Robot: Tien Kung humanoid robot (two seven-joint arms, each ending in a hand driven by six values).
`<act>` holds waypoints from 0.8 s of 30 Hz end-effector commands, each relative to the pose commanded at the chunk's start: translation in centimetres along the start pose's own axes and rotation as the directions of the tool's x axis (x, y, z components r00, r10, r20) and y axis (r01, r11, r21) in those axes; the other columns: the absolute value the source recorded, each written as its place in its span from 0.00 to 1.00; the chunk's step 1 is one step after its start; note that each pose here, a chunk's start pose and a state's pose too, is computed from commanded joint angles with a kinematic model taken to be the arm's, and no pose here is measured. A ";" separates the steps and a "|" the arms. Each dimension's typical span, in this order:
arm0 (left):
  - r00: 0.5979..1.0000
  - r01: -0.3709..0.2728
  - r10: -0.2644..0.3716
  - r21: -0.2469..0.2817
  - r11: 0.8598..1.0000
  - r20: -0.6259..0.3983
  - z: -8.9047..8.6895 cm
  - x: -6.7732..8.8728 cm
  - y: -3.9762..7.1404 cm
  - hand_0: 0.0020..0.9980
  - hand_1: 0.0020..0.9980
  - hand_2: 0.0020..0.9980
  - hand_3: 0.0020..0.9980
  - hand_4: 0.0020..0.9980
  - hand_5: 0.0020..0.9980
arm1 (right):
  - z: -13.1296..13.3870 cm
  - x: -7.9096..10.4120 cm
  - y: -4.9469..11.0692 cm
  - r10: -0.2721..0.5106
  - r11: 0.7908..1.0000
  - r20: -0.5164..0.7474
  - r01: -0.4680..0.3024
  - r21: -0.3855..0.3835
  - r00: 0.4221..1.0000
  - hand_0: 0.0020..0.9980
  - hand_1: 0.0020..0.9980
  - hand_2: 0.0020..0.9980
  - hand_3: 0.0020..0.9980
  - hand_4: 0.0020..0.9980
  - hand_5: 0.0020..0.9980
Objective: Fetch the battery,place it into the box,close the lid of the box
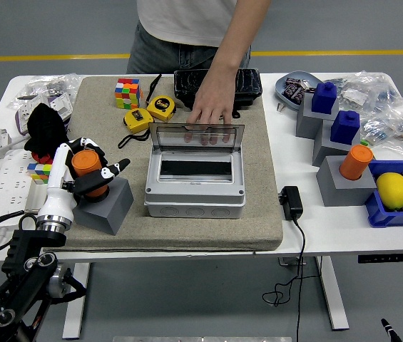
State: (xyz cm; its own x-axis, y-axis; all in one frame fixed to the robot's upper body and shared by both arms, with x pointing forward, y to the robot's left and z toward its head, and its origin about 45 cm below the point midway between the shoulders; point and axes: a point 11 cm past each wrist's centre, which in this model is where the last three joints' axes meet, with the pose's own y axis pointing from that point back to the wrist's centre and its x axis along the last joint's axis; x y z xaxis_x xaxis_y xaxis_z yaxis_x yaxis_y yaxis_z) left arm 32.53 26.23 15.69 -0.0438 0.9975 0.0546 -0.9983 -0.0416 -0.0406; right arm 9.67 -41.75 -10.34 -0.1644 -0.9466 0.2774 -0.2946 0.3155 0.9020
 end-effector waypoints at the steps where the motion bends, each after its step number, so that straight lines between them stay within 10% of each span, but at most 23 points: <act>1: 1.000 0.000 0.000 -0.017 1.000 0.007 0.5 -0.1 -0.1 0.05 0.00 0.05 0.03 1.00 0.00 | 0.0 0.0 0.0 0.000 1.000 -0.001 0.000 0.000 1.000 0.85 0.74 0.73 0.77 1.00 1.00; 15: 0.963 0.062 0.028 -0.321 0.945 0.269 8.1 -3.4 -0.7 0.04 0.00 0.01 0.00 1.00 0.15 | -0.2 0.1 0.0 0.001 1.000 -0.005 -0.001 0.003 1.000 0.85 0.74 0.73 0.77 1.00 1.00; 24: 0.908 0.169 0.005 -0.378 0.910 0.418 9.5 -6.1 -0.1 0.04 0.00 0.00 0.00 1.00 0.16 | -0.1 0.2 0.0 0.002 1.000 -0.009 -0.002 0.000 1.000 0.85 0.74 0.73 0.77 1.00 1.00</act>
State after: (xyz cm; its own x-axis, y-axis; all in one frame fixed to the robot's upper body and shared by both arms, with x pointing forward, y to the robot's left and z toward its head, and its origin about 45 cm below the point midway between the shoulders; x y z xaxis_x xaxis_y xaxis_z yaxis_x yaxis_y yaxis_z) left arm 32.50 19.62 24.84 -0.0610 0.8823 0.4667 -0.9015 0.1519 -0.4052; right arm 9.76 -41.91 -10.27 -0.1568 -0.9464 0.2824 -0.2945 0.3177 0.9013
